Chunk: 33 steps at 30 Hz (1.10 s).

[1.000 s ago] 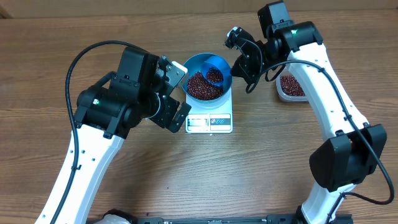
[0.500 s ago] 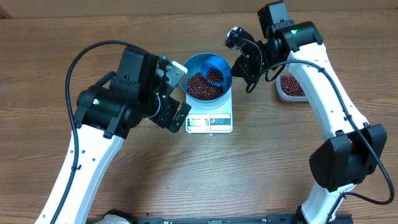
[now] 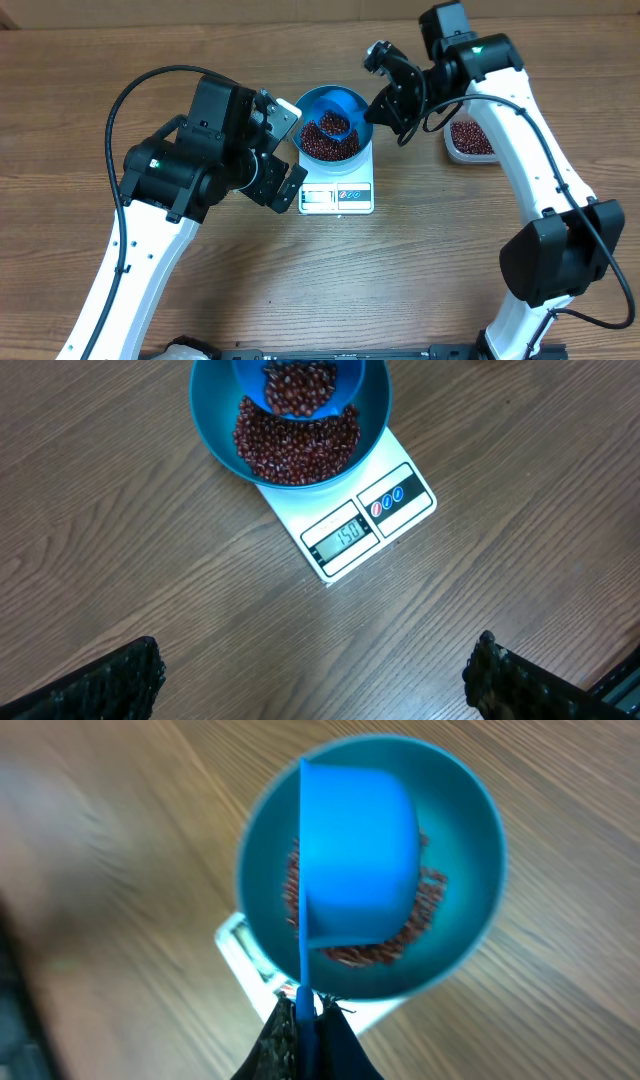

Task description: Scoop item into bowl and weigh 150g on scale

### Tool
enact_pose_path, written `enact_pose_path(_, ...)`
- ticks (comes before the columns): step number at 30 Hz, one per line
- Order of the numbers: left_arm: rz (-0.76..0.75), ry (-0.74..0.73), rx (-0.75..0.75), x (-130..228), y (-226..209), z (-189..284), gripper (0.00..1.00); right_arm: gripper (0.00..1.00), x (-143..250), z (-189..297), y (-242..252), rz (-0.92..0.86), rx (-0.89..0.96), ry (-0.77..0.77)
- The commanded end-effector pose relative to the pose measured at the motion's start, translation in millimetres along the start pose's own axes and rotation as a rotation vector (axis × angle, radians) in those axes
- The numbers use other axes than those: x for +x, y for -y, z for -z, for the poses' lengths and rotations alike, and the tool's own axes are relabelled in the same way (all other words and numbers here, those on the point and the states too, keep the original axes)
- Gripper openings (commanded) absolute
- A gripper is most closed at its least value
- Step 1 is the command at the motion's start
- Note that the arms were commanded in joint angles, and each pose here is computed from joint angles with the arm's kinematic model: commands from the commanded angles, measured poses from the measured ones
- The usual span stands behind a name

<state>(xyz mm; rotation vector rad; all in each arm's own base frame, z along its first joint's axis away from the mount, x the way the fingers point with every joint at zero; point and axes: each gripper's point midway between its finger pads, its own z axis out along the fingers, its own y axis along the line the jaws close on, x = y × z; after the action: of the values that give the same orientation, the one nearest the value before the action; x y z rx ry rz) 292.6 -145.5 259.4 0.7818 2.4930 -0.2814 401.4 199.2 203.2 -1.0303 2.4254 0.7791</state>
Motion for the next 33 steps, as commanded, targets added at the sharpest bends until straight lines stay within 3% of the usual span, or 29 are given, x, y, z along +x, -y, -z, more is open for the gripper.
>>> enact_pose_path(1,-0.013,0.0,0.007,-1,1,0,1.0,0.04,-23,39,-10,-0.079,-0.106,0.157)
enact_pose_path(13,-0.013,0.0,0.007,-1,1,0,1.0,0.04,-17,130,31,-0.55,-0.382,0.416)
enact_pose_path(21,-0.013,0.0,0.007,-1,1,0,1.0,0.04,28,178,71,-0.784,-0.355,0.488)
enact_pose_path(30,-0.013,0.0,0.008,-1,1,0,1.0,0.04,102,218,106,-0.942,0.02,0.427)
enact_pose_path(33,-0.013,0.0,0.007,-1,1,0,1.0,0.04,128,233,112,-0.976,0.277,0.343)
